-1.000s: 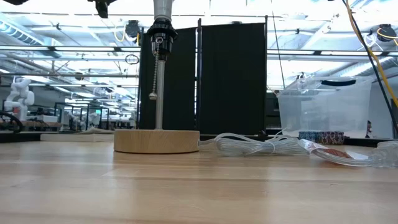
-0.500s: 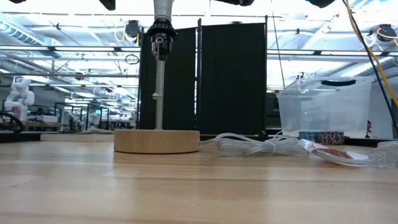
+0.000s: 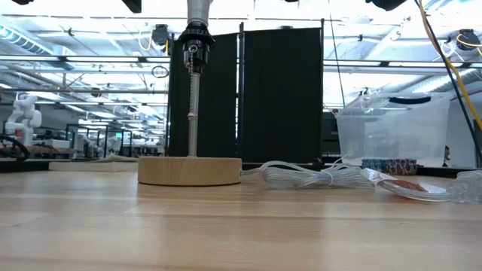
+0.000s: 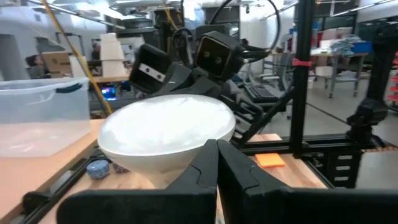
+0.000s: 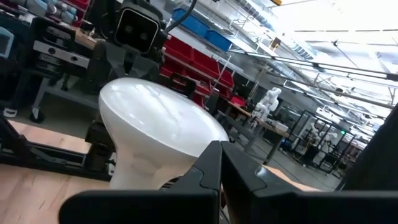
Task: Screw lightbulb
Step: Insert the lightbulb into the lamp socket
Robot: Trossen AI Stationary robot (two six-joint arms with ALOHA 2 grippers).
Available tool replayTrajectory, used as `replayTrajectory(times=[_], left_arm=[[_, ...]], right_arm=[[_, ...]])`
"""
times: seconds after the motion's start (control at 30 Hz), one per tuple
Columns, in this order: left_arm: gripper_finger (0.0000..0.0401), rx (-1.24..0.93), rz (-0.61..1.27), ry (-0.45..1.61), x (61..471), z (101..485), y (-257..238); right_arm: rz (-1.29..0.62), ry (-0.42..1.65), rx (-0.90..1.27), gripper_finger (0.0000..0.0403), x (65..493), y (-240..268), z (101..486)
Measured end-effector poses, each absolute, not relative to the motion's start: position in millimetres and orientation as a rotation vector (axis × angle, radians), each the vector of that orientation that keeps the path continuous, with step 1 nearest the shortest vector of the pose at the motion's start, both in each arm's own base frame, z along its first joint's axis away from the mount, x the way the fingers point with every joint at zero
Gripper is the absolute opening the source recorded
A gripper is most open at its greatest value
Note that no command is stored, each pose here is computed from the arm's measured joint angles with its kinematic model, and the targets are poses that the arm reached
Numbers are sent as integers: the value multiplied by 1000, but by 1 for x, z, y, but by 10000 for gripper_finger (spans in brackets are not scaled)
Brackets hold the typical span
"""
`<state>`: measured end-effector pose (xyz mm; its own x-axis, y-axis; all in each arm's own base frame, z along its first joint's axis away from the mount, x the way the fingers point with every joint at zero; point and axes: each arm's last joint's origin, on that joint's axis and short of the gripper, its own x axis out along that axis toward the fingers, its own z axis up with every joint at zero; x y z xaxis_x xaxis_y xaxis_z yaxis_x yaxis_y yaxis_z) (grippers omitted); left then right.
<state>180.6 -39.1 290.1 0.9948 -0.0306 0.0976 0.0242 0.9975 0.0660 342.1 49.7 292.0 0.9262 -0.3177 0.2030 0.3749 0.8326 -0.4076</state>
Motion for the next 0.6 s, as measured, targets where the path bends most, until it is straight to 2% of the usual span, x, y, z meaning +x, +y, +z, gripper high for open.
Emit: replayTrajectory(times=[0.43, 0.6], left_arm=[[0, 51, 48, -69, 181, 288, -35], [0, 30, 133, -36, 182, 285, -29]], right_arm=[[-346, -105, -476, 0, 341, 56, 290], [-305, -104, -497, 0, 340, 65, 289]])
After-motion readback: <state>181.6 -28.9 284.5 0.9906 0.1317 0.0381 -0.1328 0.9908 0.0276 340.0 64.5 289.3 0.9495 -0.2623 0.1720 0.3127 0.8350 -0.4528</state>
